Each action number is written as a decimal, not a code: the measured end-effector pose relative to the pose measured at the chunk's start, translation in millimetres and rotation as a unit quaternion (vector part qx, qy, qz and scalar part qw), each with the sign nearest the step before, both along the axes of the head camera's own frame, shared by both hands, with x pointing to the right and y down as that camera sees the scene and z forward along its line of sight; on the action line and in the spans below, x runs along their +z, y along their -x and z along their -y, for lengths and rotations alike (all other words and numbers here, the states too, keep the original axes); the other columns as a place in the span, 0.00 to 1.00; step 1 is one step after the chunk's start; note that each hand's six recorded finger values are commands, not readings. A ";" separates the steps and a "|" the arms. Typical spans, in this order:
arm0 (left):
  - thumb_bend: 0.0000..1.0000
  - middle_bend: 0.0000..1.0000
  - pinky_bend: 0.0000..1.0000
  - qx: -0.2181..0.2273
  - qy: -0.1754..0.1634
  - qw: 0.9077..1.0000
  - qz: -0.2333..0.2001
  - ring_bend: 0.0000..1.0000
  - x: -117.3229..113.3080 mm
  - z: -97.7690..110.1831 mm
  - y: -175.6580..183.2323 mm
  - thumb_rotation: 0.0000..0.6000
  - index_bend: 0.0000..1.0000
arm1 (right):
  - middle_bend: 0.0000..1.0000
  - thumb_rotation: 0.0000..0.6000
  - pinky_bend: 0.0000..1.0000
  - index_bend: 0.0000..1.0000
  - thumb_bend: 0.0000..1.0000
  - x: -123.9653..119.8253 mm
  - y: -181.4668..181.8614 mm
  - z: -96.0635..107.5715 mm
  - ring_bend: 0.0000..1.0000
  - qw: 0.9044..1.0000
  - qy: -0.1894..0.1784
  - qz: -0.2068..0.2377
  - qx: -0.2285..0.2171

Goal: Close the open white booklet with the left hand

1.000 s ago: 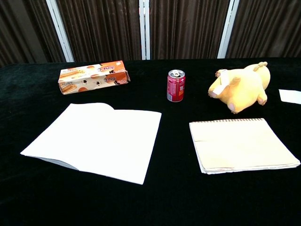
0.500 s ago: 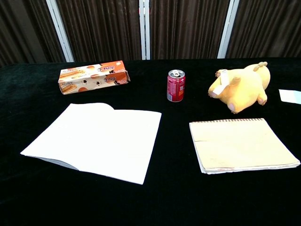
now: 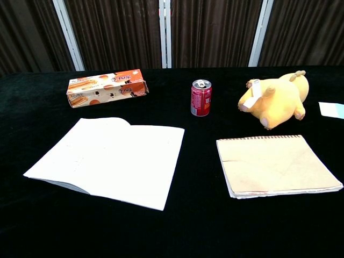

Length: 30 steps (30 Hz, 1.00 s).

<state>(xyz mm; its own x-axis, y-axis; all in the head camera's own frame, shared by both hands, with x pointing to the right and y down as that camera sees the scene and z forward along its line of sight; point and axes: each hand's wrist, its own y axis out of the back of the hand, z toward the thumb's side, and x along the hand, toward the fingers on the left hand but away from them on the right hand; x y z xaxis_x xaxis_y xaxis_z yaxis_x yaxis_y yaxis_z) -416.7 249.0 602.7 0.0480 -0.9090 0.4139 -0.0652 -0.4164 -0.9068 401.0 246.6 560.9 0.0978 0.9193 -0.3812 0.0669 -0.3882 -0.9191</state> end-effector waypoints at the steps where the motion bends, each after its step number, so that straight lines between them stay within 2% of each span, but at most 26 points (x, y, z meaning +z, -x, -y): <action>1: 0.25 0.00 0.00 0.010 0.007 1.000 0.006 0.00 4.9 0.0 -3.2 1.00 0.00 | 0.00 1.00 0.00 0.00 0.01 0.0 0.2 0.0 0.00 1.000 0.000 0.000 0.000; 4: 0.31 0.00 0.00 0.036 0.019 0.999 0.024 0.00 16.3 0.8 -10.5 1.00 0.00 | 0.00 1.00 0.00 0.00 0.01 0.0 -0.1 0.3 0.00 1.000 0.000 0.000 0.001; 9: 0.31 0.00 0.00 0.085 0.028 0.995 0.045 0.00 33.0 6.8 -26.5 1.00 0.00 | 0.00 1.00 0.00 0.00 0.01 0.6 0.0 0.3 0.00 1.000 0.001 0.001 0.001; 16: 0.22 0.00 0.00 0.145 0.038 0.987 0.059 0.00 57.1 14.2 -49.4 1.00 0.00 | 0.00 1.00 0.00 0.00 0.01 -0.2 -2.0 1.5 0.00 1.000 0.001 0.003 0.006; 22: 0.21 0.00 0.00 0.174 0.043 0.982 0.060 0.00 72.8 16.9 -72.4 1.00 0.00 | 0.00 1.00 0.00 0.00 0.01 -0.9 -2.8 2.2 0.00 1.000 0.001 0.006 0.007; 30: 0.22 0.00 0.00 0.200 0.032 0.976 0.078 0.00 87.0 19.7 -92.1 1.00 0.00 | 0.00 1.00 0.00 0.00 0.01 -2.8 -3.2 2.9 0.00 1.000 -0.002 0.009 0.008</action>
<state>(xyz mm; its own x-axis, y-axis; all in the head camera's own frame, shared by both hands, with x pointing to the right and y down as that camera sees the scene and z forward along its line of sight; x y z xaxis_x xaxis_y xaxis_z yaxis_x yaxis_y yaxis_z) -324.6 229.3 689.7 0.3260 -0.8022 0.5002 0.2507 -0.4369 -0.8639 404.2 243.6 558.1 0.0893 0.9222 -0.3762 0.0898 -0.3836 -0.9191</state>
